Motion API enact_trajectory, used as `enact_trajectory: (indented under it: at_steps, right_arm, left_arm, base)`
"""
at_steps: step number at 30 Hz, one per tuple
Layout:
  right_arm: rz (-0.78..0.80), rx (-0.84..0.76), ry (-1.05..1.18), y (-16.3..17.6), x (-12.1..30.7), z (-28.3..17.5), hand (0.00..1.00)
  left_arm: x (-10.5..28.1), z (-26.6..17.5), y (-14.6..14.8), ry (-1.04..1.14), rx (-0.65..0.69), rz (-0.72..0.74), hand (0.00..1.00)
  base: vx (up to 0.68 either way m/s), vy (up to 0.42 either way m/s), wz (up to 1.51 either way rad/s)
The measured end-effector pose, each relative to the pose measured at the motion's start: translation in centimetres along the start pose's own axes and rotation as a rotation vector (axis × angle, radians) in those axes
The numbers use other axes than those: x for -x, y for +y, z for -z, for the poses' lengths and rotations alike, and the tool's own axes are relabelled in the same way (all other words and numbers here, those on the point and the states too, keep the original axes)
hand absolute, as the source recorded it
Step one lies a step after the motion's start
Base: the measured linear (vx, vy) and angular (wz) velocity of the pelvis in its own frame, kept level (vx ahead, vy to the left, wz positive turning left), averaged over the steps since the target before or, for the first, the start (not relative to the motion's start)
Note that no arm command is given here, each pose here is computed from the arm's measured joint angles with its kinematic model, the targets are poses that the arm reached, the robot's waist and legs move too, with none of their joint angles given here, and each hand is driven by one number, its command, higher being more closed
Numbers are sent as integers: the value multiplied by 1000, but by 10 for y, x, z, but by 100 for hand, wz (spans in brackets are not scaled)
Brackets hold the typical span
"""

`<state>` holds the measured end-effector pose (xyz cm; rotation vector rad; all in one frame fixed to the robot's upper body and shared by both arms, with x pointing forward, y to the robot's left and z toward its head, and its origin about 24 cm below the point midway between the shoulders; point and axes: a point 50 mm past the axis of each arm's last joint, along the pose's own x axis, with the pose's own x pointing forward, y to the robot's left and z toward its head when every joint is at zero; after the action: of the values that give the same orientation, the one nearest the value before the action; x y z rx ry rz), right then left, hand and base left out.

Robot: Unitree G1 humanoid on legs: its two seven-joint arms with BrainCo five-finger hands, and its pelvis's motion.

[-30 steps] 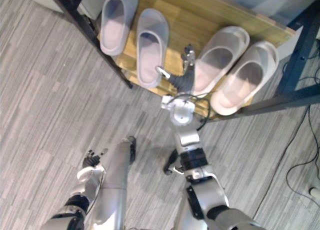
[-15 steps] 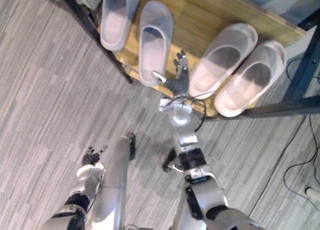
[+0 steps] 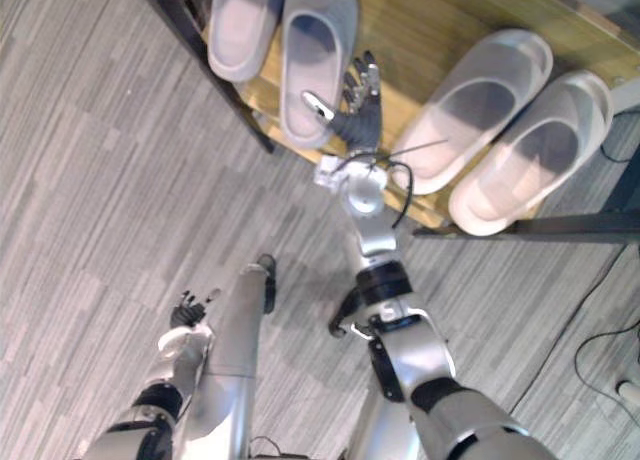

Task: Organize the slippers on the shoe rack

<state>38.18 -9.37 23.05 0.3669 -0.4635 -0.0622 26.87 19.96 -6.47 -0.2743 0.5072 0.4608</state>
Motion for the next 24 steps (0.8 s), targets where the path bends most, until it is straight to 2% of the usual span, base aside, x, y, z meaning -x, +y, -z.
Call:
enact_trajectory:
  at_steps: [15,24]
  right_arm:
    - [87,-249,-8,1,-31,-30,0]
    - [128,-265,7,-9,-41,-34,0]
  left_arm:
    - [4,3,-17,-9,-2,55,0]
    - [7,7,-25,-12,-2,79,0]
  base:
    - [-3,35,6]
    - [-12,37,2]
